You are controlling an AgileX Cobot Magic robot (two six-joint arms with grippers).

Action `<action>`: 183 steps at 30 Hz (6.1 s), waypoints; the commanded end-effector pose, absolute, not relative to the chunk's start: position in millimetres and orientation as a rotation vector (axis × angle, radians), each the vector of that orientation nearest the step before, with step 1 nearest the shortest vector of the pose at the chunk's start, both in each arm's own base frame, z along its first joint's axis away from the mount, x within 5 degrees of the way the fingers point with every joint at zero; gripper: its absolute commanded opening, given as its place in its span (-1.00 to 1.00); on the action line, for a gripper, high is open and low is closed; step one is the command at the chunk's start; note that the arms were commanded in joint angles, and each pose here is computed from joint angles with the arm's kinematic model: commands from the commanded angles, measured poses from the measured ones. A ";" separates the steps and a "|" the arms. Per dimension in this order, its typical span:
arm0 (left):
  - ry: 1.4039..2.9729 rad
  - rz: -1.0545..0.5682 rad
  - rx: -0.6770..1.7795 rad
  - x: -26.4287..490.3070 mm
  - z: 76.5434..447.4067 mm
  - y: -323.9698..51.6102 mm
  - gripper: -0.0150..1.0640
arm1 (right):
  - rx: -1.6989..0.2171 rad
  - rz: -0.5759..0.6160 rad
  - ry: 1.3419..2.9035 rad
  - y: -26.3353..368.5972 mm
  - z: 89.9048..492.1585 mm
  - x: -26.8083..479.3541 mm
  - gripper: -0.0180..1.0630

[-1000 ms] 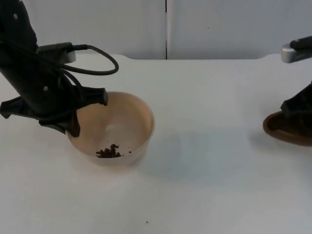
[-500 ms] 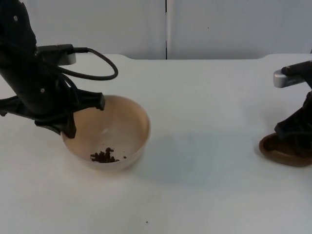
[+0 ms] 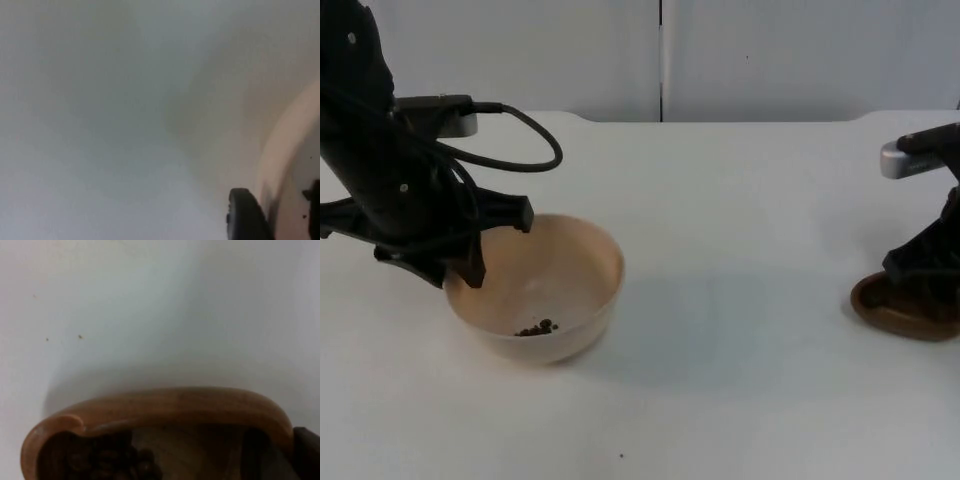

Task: Pick up the bowl with the left hand and pour the coffee beans from the cup into the bowl with the right hand.

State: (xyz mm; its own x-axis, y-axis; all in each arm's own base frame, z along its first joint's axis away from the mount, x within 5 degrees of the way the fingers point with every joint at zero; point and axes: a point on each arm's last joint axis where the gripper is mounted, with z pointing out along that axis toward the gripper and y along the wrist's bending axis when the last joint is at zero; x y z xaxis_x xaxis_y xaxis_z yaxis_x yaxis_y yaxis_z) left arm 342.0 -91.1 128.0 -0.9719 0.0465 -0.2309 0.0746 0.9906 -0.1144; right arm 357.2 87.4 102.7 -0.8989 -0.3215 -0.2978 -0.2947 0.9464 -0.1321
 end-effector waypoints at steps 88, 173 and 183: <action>1.860 -0.435 0.262 6.1 340.8 -18.2 0.17 | -0.270 0.196 1.926 -1.1 351.1 31.6 0.43; 2.041 -0.247 0.329 -6.8 275.1 -5.7 0.97 | -0.511 0.275 1.993 -3.0 280.3 -7.0 0.99; 2.041 -0.247 0.329 -6.8 275.1 -5.7 0.97 | -0.504 0.271 1.992 -2.9 280.5 -6.9 0.99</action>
